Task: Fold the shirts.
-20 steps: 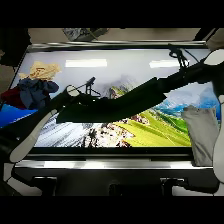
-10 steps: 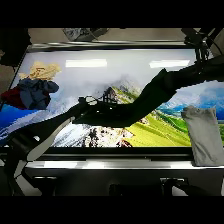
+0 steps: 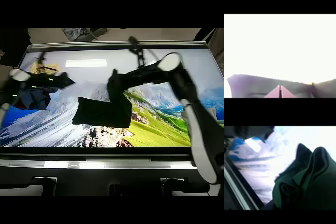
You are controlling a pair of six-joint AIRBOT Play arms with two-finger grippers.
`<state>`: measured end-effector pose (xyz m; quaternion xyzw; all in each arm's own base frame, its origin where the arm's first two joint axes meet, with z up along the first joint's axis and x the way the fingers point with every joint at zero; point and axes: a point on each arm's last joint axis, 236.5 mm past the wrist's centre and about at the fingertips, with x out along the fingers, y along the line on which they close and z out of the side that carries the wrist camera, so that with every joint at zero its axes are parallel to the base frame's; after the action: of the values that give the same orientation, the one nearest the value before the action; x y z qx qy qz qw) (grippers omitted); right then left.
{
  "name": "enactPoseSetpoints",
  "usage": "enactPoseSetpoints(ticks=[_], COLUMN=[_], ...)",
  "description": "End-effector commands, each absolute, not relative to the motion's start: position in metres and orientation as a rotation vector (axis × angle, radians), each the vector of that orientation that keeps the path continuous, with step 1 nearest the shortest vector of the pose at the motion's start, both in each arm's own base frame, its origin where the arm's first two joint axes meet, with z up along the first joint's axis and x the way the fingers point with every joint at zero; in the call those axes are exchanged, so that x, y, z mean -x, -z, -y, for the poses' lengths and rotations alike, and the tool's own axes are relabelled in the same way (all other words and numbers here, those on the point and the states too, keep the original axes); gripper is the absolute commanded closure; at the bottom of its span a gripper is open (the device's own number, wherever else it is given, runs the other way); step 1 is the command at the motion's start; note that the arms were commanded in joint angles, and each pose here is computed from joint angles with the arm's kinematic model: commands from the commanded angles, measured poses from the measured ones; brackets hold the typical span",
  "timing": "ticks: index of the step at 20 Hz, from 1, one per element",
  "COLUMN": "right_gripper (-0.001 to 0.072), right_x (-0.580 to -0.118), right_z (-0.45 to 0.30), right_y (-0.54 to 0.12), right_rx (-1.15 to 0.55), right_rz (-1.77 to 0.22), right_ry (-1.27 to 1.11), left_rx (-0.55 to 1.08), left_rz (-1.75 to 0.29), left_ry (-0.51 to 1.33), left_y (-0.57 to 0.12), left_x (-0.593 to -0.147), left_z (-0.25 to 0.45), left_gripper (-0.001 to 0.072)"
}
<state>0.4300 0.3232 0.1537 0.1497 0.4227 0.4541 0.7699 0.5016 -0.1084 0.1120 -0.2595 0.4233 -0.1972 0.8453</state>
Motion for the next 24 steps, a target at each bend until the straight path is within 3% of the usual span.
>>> enactPoseSetpoints(ticks=[1,6,7,8,9,12,14,18,20,24], right_gripper=[0.0672,0.0668,0.0536,0.0155,0.0016,0.0044,0.0042,0.0044,0.0083,0.0098], right_x=[-0.436,-0.433,-0.433,-0.435,-0.436,-0.434,-0.428,-0.409,-0.397,-0.427], right_z=[-0.411,-0.477,-0.485,-0.49,-0.491,-0.462,-0.408,-0.21,-0.162,-0.217], right_y=[-0.113,-0.044,-0.034,-0.026,-0.025,-0.037,-0.037,-0.001,0.022,0.059], right_rx=[-0.505,-0.668,-0.688,-0.692,-0.661,-0.547,-0.366,0.064,0.046,-0.306], right_rz=[-0.925,-0.994,-0.993,-0.987,-0.962,-0.978,-1.061,-1.441,-1.571,-1.427], right_ry=[-1.015,-0.957,-0.935,-0.916,-0.922,-0.987,-1.004,-0.674,-0.554,-0.618], left_rx=[0.529,0.5,0.497,0.498,0.495,0.483,0.47,0.463,0.463,0.462], left_rz=[-0.756,-0.707,-0.709,-0.715,-0.722,-0.742,-0.746,-0.744,-0.744,-0.745], left_ry=[0.263,0.232,0.239,0.245,0.251,0.261,0.258,0.26,0.261,0.261], left_y=[-0.172,-0.198,-0.198,-0.196,-0.193,-0.183,-0.179,-0.179,-0.179,-0.179], left_x=[-0.48,-0.461,-0.461,-0.461,-0.461,-0.458,-0.457,-0.458,-0.458,-0.458], left_z=[0.007,-0.018,-0.015,-0.012,-0.009,-0.006,-0.01,-0.01,-0.01,-0.01], left_gripper=[0.0669,0.0669,0.0669,0.0669,0.0669,0.0669,0.0669,0.0669,0.0669,0.0668])
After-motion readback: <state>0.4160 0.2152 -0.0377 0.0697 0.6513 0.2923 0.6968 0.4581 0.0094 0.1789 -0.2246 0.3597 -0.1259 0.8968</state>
